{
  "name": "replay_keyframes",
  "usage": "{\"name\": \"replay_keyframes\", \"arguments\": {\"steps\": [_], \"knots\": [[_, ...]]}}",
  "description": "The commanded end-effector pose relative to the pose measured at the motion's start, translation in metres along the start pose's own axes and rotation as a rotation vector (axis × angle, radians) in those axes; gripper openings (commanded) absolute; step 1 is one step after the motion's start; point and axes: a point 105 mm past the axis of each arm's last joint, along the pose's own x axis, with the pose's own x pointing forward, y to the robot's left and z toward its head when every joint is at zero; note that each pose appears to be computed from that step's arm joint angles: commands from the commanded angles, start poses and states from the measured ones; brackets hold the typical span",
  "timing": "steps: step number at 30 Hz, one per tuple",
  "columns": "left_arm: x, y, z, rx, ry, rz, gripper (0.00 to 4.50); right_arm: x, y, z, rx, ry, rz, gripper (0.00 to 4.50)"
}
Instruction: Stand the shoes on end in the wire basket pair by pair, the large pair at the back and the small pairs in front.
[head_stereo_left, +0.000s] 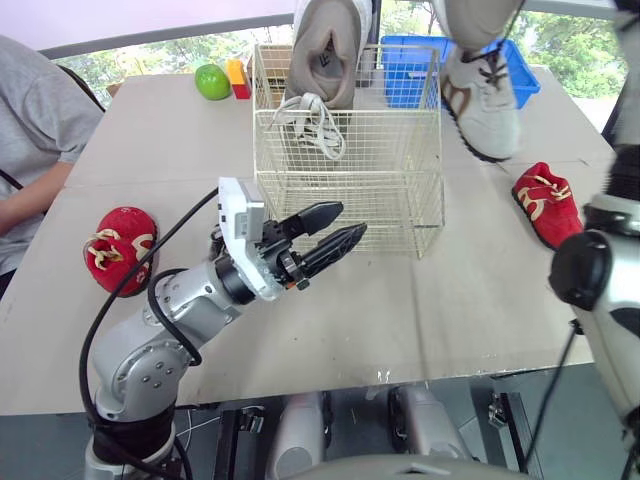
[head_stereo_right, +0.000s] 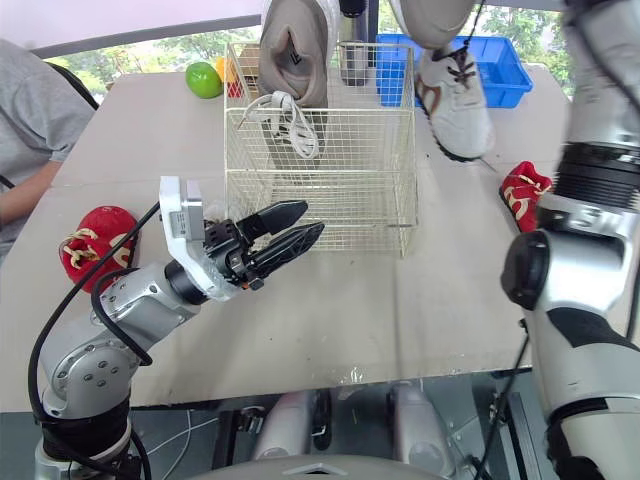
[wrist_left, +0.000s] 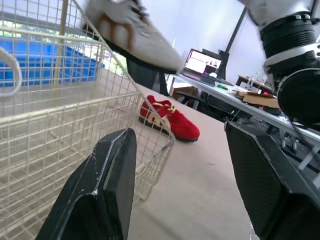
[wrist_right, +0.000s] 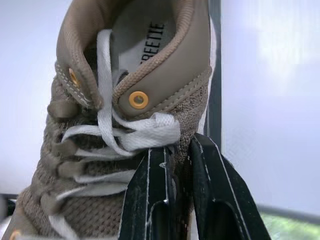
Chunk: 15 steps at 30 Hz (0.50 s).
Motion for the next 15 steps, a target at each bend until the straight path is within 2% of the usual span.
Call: {"name": "replay_keyframes", "arguments": {"steps": [1,3,5,15], "knots": [[-0.004,-0.006,0.01,0.05,-0.024,0.003,3.1,0.006,0.013,-0.008,-0.125,-0.066,-0.007,0.05],[-0.007,-0.005,0.009,0.055,-0.02,0.027,3.1,0.002,0.009,-0.025,-0.064,-0.039,-0.039,0.05],[-0.011,-0.006,0.01,0.057,-0.017,0.043,3.1,-0.002,0.008,-0.029,-0.056,-0.04,-0.044,0.05],[-0.006,-0.006,0.012,0.052,-0.037,0.065,3.1,-0.02,-0.023,-0.011,-0.081,-0.018,-0.083,0.05]]}}
